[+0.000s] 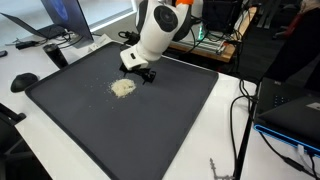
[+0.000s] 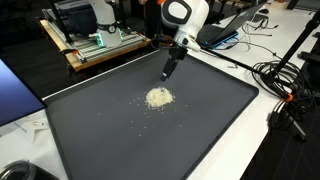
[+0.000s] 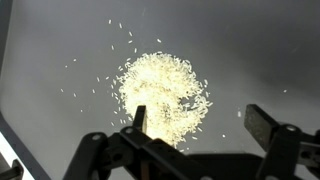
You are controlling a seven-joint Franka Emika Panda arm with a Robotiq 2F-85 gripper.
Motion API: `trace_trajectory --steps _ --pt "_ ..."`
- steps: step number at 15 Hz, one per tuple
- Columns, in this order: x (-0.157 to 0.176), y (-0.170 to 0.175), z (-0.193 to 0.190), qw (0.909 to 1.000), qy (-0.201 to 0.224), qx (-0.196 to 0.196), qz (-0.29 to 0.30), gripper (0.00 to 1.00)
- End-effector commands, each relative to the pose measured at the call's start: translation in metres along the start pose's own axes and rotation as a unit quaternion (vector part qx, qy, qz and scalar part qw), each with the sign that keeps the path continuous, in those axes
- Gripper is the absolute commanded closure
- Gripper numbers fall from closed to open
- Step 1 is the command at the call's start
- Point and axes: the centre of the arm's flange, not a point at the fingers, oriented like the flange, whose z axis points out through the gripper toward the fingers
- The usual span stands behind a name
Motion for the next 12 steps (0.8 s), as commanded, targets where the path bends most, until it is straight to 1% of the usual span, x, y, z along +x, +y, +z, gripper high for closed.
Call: trace_trajectory --steps 1,3,6,8,10,12 --pt "-0.017 0.002 0.003 0.9994 0.034 0.009 0.004 0.0" --pt "-0.034 0.014 -0.005 0.9972 0.06 0.036 0.025 0.0" --pt "-0.057 0.027 -0.019 0.9897 0.116 0.073 0.042 0.0" --pt "-0.08 0.04 -0.027 0.9813 0.151 0.102 0.063 0.0" --pt "-0.104 0.05 -0.032 0.9711 0.189 0.122 0.08 0.0" --pt "-0.128 0.06 -0.037 0.9578 0.227 0.146 0.1 0.0"
